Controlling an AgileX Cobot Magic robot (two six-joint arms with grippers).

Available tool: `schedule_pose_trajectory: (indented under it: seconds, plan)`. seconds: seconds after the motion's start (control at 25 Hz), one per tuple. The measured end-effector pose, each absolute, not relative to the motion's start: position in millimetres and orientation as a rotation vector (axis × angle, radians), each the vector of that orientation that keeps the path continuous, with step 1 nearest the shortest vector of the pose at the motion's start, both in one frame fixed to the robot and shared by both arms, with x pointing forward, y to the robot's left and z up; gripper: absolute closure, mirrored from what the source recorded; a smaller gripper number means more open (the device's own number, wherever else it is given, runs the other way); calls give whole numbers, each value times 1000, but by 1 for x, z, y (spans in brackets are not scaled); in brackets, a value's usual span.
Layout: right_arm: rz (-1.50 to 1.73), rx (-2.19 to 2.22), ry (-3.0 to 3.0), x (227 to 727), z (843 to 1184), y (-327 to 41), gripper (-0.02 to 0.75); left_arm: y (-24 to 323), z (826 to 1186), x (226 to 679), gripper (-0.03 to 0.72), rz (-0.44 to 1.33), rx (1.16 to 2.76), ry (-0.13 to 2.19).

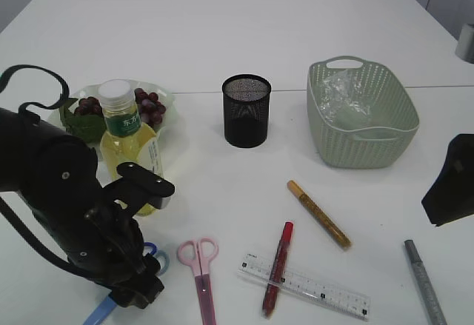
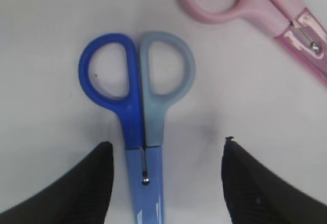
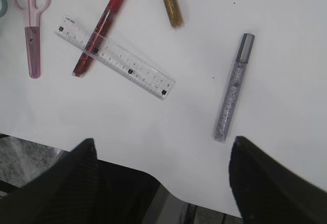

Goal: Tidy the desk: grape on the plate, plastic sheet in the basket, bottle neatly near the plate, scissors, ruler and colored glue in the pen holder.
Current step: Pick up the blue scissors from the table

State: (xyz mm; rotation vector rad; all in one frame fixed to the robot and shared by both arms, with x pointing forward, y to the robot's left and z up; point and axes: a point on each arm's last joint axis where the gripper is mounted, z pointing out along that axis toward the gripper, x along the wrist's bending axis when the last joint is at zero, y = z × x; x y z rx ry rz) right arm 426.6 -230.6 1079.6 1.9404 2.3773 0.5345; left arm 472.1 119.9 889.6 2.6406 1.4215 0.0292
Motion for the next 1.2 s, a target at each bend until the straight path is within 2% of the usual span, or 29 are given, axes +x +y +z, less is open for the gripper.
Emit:
schedule_pose_trajectory:
  seconds: [0.48,0.6,0.8,1.2]
  plan:
    - [528,1931,2379,427,1080,-231,154,116,878,478,208,43,2646,1411]
    - [527,1928,2380,427,1079,-231,154,117,878,479,276,57,2662,1391]
    - [522,1925,2379,427,1079,-232,155,119,877,478,504,67,2701,1368]
    - [520,1911,2387,427,1079,-232,154,119,877,479,522,72,2712,1359]
